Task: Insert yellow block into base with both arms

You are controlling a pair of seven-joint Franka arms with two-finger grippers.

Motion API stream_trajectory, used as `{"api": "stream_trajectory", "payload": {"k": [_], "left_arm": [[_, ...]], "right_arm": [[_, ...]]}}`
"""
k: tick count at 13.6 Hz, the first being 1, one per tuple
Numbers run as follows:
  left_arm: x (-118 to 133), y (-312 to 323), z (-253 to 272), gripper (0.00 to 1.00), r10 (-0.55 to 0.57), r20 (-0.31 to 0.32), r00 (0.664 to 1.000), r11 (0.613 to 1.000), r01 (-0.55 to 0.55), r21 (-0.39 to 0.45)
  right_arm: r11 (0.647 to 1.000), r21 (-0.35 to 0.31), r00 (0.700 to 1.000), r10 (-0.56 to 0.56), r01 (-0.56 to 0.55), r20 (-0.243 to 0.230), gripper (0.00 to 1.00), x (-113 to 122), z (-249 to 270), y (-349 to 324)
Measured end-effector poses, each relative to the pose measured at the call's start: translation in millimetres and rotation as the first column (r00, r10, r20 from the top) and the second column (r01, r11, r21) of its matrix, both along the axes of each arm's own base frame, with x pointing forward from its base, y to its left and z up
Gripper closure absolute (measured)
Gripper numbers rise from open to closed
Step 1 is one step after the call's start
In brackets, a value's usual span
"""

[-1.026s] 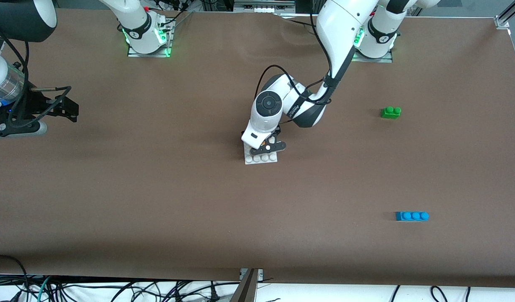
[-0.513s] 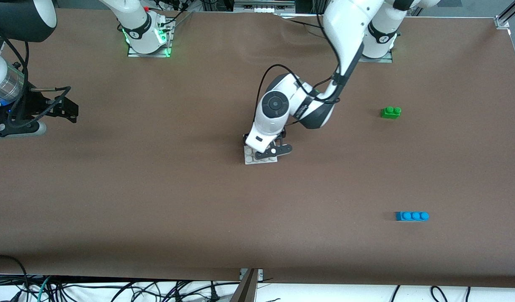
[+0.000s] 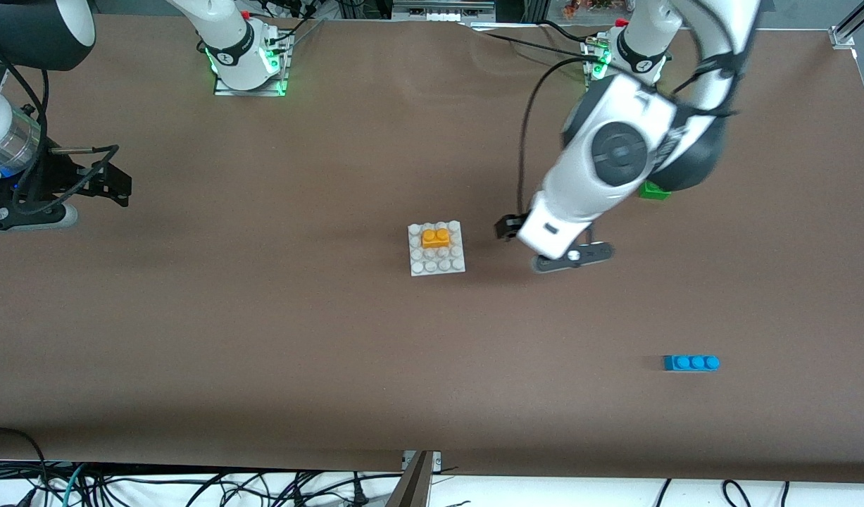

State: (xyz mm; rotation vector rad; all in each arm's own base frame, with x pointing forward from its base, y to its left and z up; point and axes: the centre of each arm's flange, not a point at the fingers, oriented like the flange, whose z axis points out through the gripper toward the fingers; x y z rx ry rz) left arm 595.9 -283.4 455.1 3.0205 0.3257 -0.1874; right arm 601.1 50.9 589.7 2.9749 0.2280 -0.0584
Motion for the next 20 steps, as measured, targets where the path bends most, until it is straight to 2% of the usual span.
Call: {"api": "stream_trajectory", "payload": {"k": [3, 5, 7, 9, 15, 20], "left_arm": [[-14, 95, 58, 0.00, -0.052, -0.020, 0.998, 0.999, 0.052, 0.000], [-32, 141, 86, 0.00, -0.116, -0.004, 0.993, 0.992, 0.116, 0.059], [-57, 161, 104, 0.00, -0.145, -0.016, 0.989, 0.984, 0.146, 0.107], [-69, 170, 115, 0.00, -0.145, -0.022, 0.989, 0.982, 0.147, 0.116], [-59, 235, 114, 0.00, -0.182, -0.024, 0.983, 0.978, 0.184, 0.096], [-58, 233, 120, 0.00, -0.185, -0.010, 0.983, 0.978, 0.185, 0.095]], "right_arm": [[1.000, 0.000, 1.000, -0.003, 0.003, 0.000, 0.00, 0, 0, -1], [1.000, 0.004, 1.000, -0.010, 0.010, 0.000, 0.00, 0, 0, -4], [0.999, 0.024, 1.000, -0.026, 0.026, -0.002, 0.00, 1, 0, -11], [0.999, 0.031, 0.999, -0.039, 0.039, -0.003, 0.00, 1, 0, -17], [0.999, 0.031, 0.999, -0.036, 0.036, 0.002, 0.00, 1, 2, -17], [0.999, 0.032, 0.999, -0.036, 0.036, 0.009, 0.00, 1, 5, -17]]}}
